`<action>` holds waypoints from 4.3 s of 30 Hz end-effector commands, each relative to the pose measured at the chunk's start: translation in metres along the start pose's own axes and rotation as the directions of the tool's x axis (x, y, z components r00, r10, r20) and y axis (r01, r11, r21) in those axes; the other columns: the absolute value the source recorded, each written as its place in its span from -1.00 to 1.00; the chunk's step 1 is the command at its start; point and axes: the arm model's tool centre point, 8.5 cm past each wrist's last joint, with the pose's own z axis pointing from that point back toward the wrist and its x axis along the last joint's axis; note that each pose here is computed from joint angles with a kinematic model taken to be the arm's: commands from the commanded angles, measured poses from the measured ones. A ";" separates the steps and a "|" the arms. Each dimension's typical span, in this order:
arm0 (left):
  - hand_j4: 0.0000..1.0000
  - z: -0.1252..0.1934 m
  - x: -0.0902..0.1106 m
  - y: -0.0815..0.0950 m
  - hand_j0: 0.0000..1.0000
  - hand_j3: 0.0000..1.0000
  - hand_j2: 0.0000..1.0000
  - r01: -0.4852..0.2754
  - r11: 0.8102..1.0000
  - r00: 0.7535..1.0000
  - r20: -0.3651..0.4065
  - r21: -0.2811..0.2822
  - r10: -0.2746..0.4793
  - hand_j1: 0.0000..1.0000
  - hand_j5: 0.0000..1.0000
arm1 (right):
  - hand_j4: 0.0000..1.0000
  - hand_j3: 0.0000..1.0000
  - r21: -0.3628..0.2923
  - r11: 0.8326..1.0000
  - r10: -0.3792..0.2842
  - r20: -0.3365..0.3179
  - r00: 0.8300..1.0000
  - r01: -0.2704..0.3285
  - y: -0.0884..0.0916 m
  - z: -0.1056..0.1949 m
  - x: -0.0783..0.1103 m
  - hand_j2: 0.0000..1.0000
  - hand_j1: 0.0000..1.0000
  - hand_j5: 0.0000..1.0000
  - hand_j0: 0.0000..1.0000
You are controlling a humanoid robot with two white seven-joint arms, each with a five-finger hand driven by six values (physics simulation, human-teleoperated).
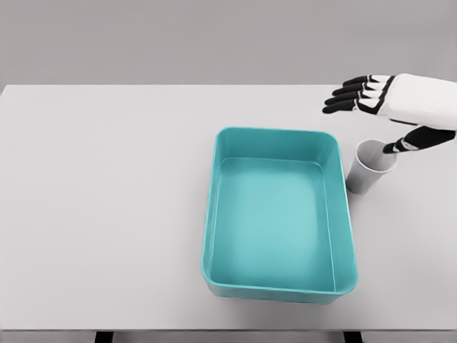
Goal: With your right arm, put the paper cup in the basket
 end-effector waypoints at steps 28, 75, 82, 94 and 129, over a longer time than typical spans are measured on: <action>1.00 0.000 0.000 0.000 1.00 1.00 1.00 0.000 1.000 1.000 0.000 0.000 0.000 1.00 1.00 | 1.00 1.00 0.021 0.912 -0.353 -0.469 0.810 0.410 0.029 0.010 -0.048 1.00 1.00 1.00 1.00; 1.00 0.000 0.000 0.000 1.00 1.00 1.00 0.000 1.000 1.000 0.000 0.000 0.000 1.00 1.00 | 0.95 0.95 0.235 0.918 -0.152 -0.535 0.831 0.320 0.087 -0.014 -0.051 0.95 0.95 0.95 0.95; 1.00 0.000 0.000 0.000 1.00 1.00 1.00 0.000 1.000 1.000 0.000 0.000 0.000 1.00 1.00 | 0.95 0.95 0.228 0.917 -0.164 -0.534 0.829 0.328 0.090 -0.019 -0.054 0.95 0.95 0.95 0.95; 1.00 0.000 0.001 0.000 1.00 1.00 1.00 0.000 1.000 1.000 0.001 0.000 0.000 1.00 1.00 | 0.95 0.95 0.227 0.913 -0.171 -0.537 0.826 0.337 0.095 -0.022 -0.057 0.95 0.95 0.95 0.95; 1.00 0.000 0.001 0.000 1.00 1.00 1.00 0.000 1.000 1.000 0.001 0.000 0.000 1.00 1.00 | 0.50 0.50 0.226 0.921 -0.156 -0.535 0.831 0.318 0.087 -0.020 -0.056 0.50 0.50 0.50 0.50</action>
